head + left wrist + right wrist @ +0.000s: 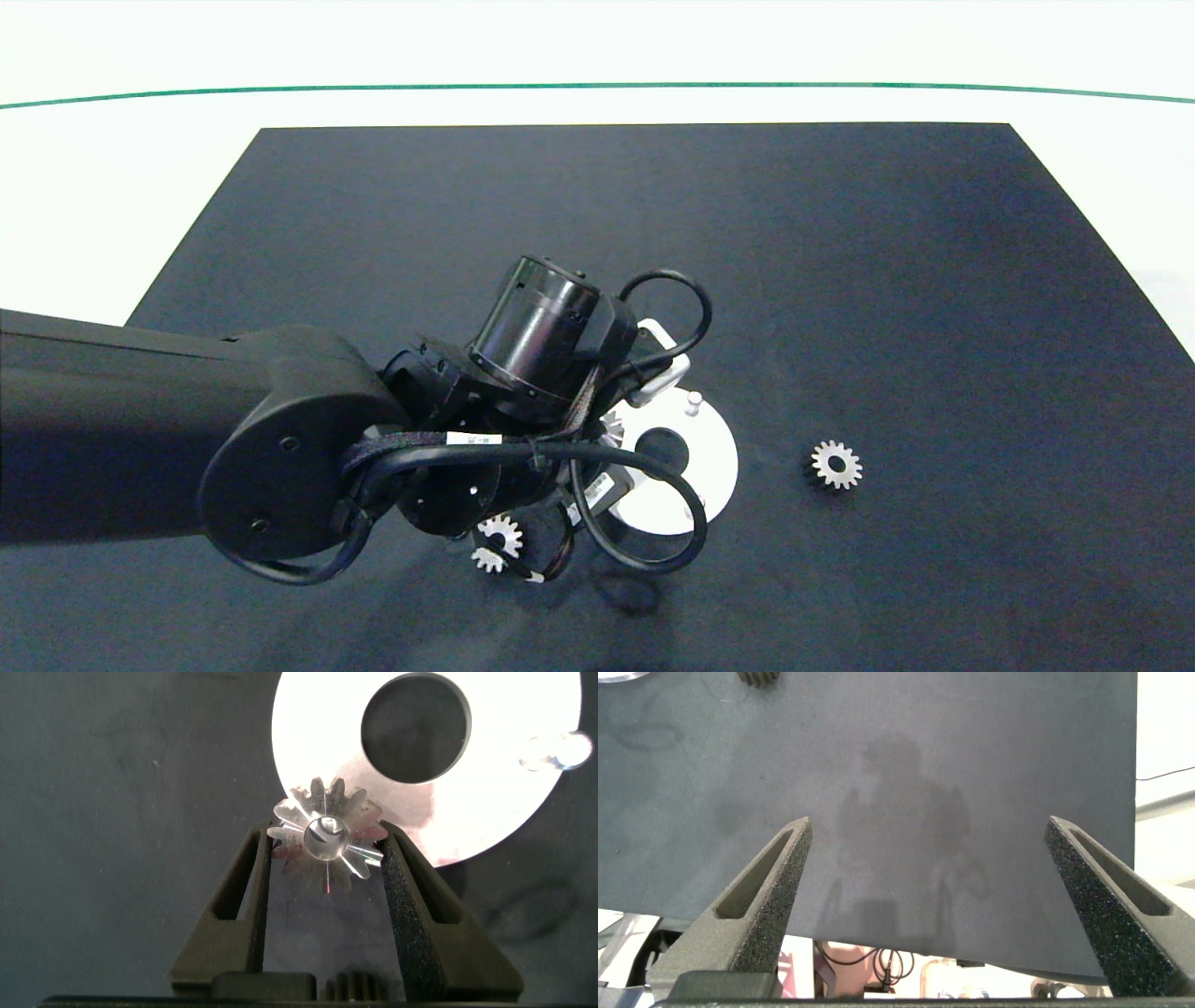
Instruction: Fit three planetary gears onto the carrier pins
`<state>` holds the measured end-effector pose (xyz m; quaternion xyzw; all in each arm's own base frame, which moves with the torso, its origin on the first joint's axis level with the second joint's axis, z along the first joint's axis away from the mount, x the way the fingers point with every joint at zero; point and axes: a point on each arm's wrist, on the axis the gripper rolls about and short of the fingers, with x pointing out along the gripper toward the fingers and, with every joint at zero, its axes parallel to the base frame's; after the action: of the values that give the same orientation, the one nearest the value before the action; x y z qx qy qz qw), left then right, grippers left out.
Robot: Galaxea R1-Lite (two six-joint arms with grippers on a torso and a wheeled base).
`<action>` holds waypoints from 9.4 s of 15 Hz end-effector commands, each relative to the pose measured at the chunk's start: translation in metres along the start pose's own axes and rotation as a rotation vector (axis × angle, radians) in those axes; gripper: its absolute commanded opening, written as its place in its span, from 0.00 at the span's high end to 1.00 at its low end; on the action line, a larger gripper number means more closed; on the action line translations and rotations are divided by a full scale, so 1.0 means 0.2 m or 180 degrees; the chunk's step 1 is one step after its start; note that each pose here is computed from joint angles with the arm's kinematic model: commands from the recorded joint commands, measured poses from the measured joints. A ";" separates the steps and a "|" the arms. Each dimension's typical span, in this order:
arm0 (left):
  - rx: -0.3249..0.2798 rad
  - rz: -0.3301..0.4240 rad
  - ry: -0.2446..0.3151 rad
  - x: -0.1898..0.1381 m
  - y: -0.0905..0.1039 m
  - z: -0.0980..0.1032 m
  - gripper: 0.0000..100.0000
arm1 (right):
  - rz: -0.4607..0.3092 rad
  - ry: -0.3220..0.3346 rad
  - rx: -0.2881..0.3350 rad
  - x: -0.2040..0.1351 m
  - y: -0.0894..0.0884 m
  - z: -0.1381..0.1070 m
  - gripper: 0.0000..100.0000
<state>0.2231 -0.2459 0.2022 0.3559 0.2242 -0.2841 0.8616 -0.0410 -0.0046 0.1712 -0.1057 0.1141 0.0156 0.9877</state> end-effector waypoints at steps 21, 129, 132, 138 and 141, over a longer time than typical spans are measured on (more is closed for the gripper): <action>0.0015 0.0000 0.0011 0.03 -0.01 -0.01 0.00 | 0.0004 0.0010 -0.0005 0.00 0.00 0.00 0.00; -0.0251 -0.0077 -0.0068 -0.27 -0.11 -0.41 0.00 | 0.0026 0.0125 -0.0008 0.03 0.00 0.00 0.00; -0.0262 -0.0062 -0.0072 -0.28 -0.11 -0.43 0.00 | 0.0027 0.0130 -0.0009 0.03 0.00 0.00 0.00; -0.0425 -0.0082 0.0010 -0.26 -0.12 -0.46 0.00 | 0.0025 0.0120 -0.0008 0.03 0.00 0.00 0.00; -0.0435 -0.0091 0.0022 -0.25 -0.13 -0.47 0.00 | 0.0012 0.0103 -0.0006 0.02 0.00 0.00 0.00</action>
<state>0.1521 -0.1745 0.1611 0.2900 0.2480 -0.2797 0.8810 -0.0354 -0.0042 0.1703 -0.1058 0.1310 0.0164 0.9856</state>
